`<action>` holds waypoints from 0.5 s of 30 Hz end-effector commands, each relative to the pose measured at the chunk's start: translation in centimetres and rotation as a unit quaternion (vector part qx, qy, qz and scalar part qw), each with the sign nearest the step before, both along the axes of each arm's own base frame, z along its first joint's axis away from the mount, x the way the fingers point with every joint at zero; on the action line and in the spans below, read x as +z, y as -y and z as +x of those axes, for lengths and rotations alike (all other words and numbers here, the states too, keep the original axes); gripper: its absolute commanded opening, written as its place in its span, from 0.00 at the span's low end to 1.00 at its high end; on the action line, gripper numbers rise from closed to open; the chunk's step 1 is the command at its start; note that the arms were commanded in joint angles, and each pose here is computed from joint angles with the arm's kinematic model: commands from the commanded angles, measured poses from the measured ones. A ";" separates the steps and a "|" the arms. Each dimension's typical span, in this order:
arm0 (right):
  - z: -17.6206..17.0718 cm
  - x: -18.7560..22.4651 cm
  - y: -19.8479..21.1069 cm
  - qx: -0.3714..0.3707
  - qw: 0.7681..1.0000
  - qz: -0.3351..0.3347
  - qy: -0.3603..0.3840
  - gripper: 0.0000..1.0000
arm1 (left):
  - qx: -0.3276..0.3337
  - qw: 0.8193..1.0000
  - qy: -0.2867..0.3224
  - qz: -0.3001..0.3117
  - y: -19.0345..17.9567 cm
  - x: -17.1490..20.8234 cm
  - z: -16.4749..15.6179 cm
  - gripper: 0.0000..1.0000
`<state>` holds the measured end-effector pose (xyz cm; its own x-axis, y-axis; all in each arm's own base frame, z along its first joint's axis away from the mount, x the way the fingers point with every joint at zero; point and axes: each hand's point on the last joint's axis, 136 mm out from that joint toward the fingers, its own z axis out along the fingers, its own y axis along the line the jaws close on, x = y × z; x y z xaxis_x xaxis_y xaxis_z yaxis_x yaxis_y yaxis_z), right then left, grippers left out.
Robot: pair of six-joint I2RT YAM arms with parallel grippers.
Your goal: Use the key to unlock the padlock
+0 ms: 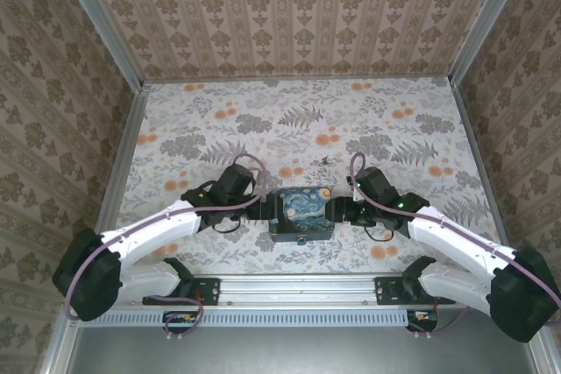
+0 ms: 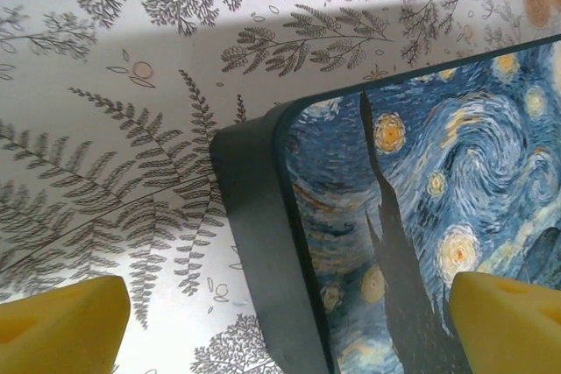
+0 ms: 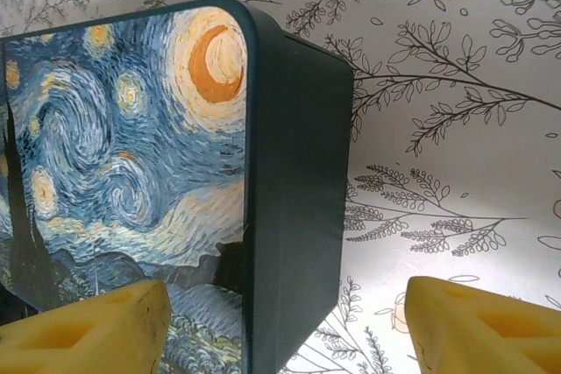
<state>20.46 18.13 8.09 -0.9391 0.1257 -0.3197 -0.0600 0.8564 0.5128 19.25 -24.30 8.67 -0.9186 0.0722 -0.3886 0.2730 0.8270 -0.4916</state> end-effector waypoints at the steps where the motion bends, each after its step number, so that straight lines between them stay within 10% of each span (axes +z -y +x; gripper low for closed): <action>1: 0.2 -0.5 -0.8 -0.001 1.000 0.015 -0.004 0.73 | 0.019 1.000 0.003 -0.012 0.8 0.1 0.7 0.96; 15: 0.1 -0.2 -8.5 0.078 0.995 0.058 -0.013 0.33 | 0.109 0.991 -0.064 -0.050 -0.7 -3.0 -0.3 0.85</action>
<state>21.33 24.22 7.80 -0.9495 0.0568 -0.3087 -0.1401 0.8034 0.5788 19.82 -24.74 6.80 -0.9399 -0.0741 -0.3332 0.1365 0.8130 -0.5660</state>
